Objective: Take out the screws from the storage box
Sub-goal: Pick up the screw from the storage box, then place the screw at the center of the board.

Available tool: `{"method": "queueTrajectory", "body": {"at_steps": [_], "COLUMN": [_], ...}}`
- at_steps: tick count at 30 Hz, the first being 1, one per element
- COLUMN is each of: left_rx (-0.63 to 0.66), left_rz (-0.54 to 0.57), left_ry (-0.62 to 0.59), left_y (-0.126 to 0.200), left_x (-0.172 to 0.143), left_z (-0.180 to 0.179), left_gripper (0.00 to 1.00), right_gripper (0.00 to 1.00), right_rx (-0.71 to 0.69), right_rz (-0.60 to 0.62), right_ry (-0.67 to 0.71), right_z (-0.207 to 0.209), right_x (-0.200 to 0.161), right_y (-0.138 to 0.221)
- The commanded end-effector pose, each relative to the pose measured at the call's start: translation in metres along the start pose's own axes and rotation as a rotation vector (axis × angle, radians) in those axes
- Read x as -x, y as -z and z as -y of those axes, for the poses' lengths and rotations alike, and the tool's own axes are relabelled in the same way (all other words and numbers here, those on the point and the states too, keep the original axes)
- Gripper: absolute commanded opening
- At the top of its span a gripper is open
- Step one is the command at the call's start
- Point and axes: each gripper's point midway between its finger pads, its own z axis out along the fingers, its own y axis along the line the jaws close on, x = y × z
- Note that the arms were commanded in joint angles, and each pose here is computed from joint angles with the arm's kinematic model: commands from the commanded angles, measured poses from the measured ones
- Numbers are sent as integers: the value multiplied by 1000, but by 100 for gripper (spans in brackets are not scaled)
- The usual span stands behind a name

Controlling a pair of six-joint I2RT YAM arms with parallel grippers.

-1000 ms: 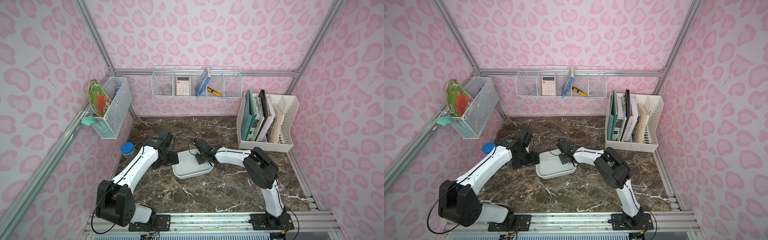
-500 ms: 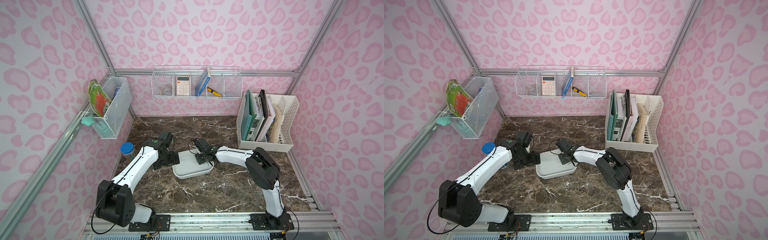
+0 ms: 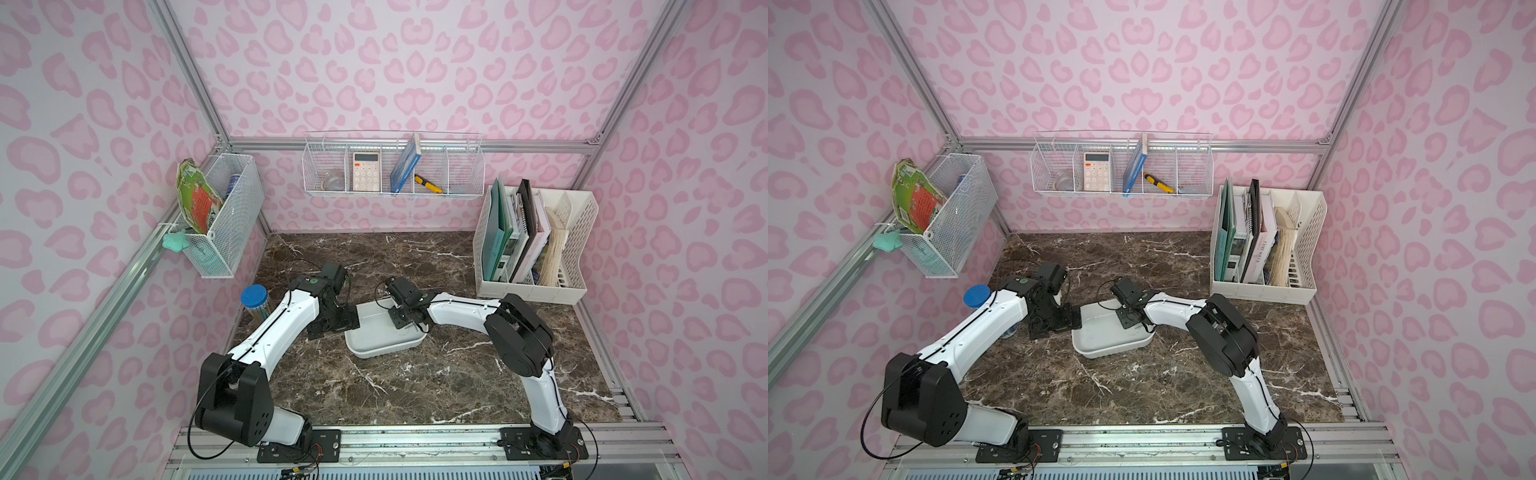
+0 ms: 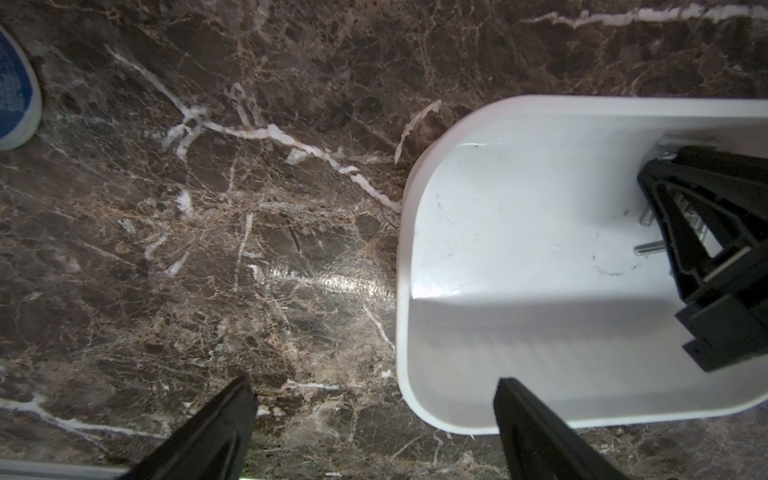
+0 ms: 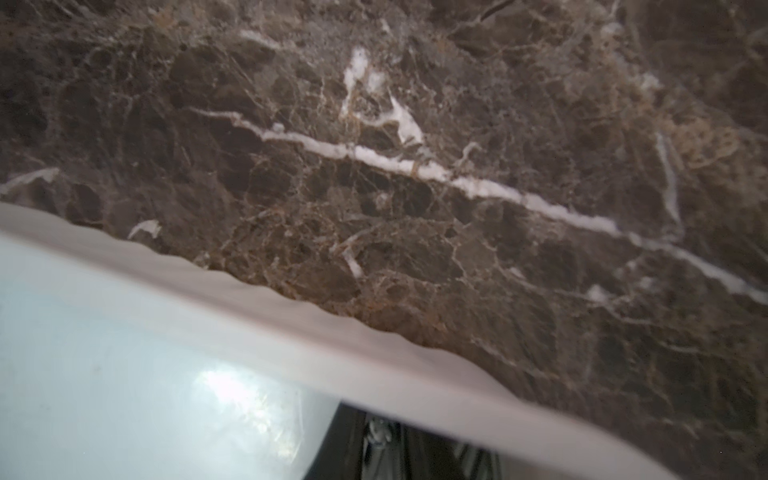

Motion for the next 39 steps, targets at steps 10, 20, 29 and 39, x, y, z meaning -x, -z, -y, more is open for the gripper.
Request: {"method": "queueTrajectory", "body": {"at_steps": [10,20,29,39], "left_rx": [-2,-64,-75,-55], "left_rz": [2,116,97,91], "left_ry": [7,20,-3,-3], "left_y": [3,14,16,14], "left_x": [-1,4,2,1], "left_z": [0,2,5,2], "left_gripper": [94,92,92,92], "right_gripper": [0,0,0,0], "right_rx": [60,90,-49,-70], "right_rz": [85,207,214,89], "right_ry": [-18,-62,-233,-305], "right_z": [-8,-3,90,118], "right_x": [29,52,3,-50], "right_y": [42,93,125,87]}}
